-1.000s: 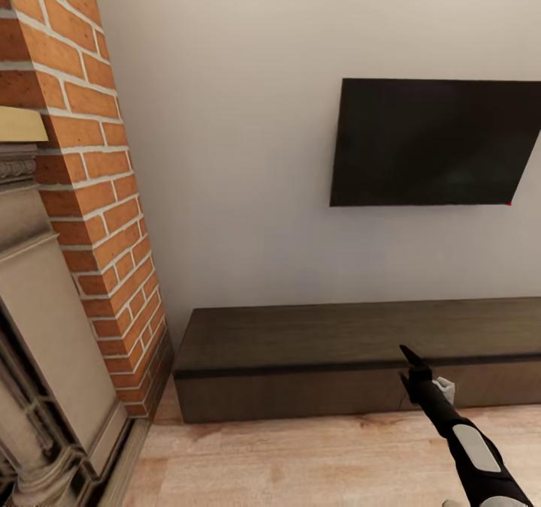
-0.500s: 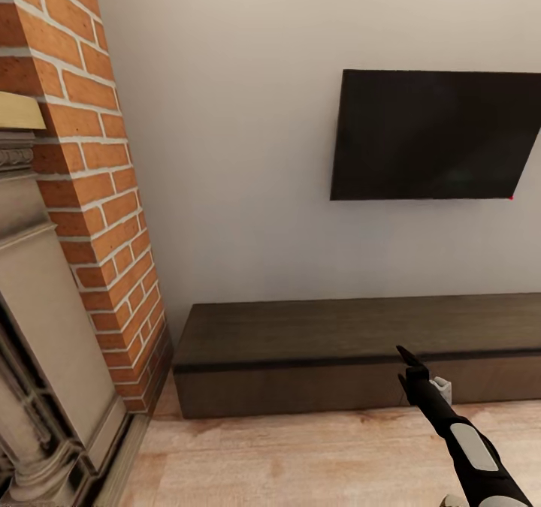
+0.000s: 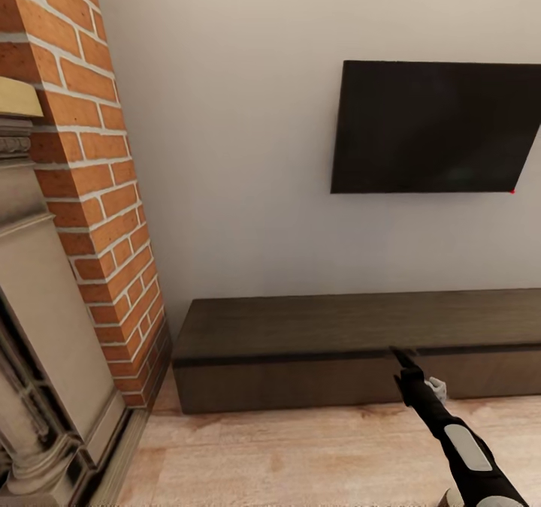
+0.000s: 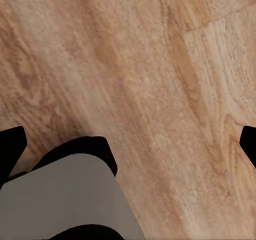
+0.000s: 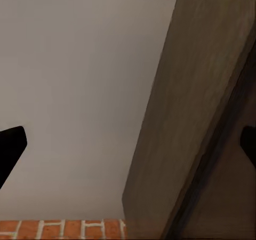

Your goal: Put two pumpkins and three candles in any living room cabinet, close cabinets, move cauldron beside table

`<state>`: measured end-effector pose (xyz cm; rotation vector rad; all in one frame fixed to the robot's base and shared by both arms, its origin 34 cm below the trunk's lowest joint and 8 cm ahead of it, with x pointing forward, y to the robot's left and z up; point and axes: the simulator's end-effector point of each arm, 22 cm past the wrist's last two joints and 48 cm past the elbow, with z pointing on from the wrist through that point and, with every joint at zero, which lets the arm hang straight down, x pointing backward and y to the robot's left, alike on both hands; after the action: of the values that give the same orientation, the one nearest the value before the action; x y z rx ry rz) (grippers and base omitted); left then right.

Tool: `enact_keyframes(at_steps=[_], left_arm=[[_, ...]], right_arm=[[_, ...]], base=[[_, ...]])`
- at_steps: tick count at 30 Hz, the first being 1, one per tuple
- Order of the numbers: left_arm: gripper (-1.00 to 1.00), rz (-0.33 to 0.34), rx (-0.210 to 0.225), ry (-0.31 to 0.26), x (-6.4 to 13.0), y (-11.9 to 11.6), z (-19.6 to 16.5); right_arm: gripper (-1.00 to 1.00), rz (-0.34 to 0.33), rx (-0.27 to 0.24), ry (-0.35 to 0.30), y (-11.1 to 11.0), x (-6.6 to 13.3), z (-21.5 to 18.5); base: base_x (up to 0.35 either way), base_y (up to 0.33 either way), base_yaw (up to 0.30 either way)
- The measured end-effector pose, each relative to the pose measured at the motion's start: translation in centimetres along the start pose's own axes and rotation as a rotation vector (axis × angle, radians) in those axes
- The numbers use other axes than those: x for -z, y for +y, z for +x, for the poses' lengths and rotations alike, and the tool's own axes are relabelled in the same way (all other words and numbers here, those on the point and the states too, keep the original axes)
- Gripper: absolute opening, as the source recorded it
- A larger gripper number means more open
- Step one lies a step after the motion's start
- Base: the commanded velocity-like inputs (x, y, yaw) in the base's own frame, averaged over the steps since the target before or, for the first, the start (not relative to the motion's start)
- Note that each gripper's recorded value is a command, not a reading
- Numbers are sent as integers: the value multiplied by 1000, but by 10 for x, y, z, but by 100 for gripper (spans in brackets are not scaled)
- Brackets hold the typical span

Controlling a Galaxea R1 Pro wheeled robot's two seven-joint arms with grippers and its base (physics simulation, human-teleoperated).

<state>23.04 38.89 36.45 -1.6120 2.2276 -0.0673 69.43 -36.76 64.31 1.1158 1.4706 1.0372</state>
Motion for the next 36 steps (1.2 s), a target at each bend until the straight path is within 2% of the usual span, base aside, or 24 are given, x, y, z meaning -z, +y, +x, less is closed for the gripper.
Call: enact_keyframes(at_steps=[5, 10, 11, 17, 22, 23, 24, 26, 27, 30, 36], left_arm=[[100, -1, -1, 0, -9, 5, 4], [100, 1, 1, 1, -18, 9, 7], [100, 1, 1, 1, -20, 10, 8], [100, 7, 0, 0, -31, 13, 12], [100, 11, -5, 1, -40, 15, 16], [100, 11, -6, 1, -42, 16, 17], [100, 11, -9, 1, -43, 16, 18], [100, 11, -11, 1, -47, 17, 19], [100, 11, -12, 1, -49, 18, 20], [100, 13, -13, 1, -55, 20, 22], [100, 14, -14, 1, -66, 26, 27]], right_arm=[[100, -38, 48, 42, 10, -4, 10], [100, -113, 50, 154, 40, -4, 27], [100, -142, 54, 185, 52, -2, 30], [100, -140, 44, 215, 43, 3, 39], [100, -136, 4, 174, 29, 5, 28], [100, -138, -13, 159, 25, 6, 23], [100, -140, -54, 131, 20, 7, 15], [100, -143, -105, 108, 10, 8, 11], [100, -148, -150, 87, 5, 9, 9], [100, -155, -210, 39, -7, 8, 8], [100, -144, -268, -54, -36, -4, 8]], base=[[0, 0, 0], [0, 0, 0], [0, 0, 0], [0, 0, 0], [0, 0, 0], [0, 0, 0], [0, 0, 0], [0, 0, 0], [0, 0, 0], [0, 0, 0], [0, 0, 0]])
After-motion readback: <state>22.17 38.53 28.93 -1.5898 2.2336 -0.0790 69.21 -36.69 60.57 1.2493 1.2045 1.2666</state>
